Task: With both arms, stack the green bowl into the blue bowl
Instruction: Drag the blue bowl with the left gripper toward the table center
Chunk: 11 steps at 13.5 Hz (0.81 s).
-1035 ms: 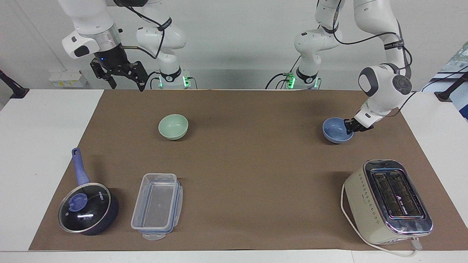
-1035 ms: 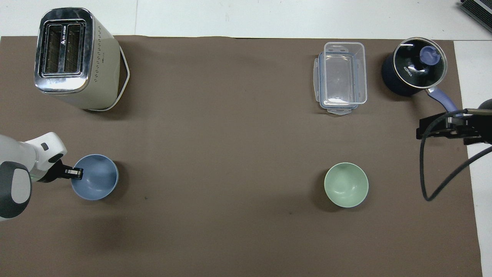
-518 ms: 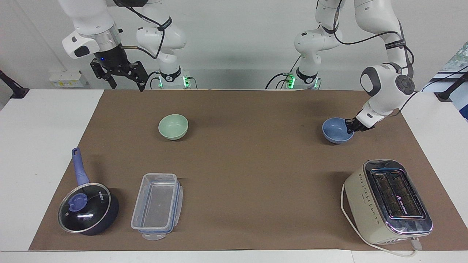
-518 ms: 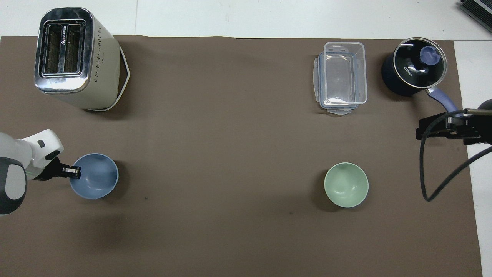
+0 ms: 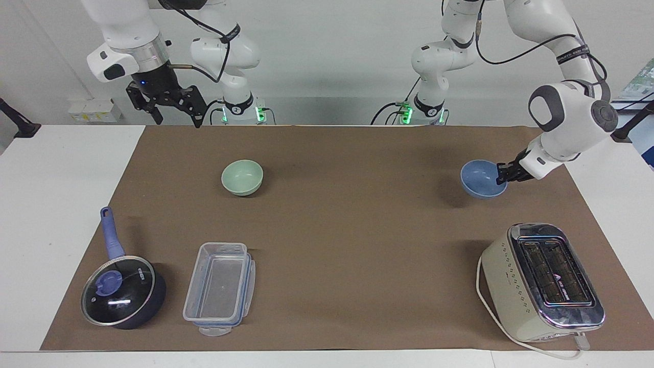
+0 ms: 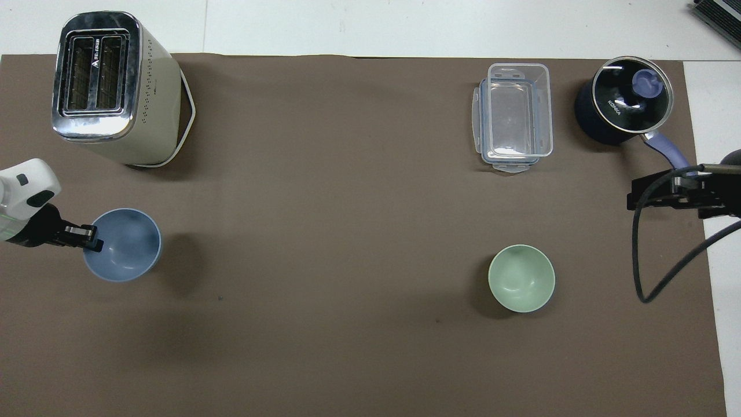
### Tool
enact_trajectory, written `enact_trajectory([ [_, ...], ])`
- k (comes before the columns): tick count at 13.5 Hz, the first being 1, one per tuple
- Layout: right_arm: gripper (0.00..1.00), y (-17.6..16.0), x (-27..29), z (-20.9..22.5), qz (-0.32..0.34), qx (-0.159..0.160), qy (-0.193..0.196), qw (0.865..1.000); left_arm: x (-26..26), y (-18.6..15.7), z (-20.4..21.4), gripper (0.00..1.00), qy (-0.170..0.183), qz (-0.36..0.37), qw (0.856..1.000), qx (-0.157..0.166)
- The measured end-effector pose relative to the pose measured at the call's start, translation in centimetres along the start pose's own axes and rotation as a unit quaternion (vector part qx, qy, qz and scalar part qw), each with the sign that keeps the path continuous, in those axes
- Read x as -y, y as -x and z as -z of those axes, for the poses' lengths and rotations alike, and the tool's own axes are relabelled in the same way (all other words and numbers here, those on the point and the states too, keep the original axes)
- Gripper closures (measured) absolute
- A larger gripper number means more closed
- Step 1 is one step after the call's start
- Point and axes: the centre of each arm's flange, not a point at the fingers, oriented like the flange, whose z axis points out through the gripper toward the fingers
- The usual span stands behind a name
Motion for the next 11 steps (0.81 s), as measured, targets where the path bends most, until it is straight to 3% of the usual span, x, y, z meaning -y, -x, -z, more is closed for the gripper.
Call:
enact_trajectory([
  [4, 0.00, 0.0, 0.0, 0.0, 0.000, 0.000, 0.000, 1.000, -2.6, -0.5, 3.5, 0.93, 0.016, -0.019, 1.000, 0.005],
  [11, 0.00, 0.0, -0.1, 0.0, -0.001, 0.000, 0.000, 1.000, -13.2, -1.8, 1.8, 0.93, 0.021, -0.045, 0.999, 0.021],
])
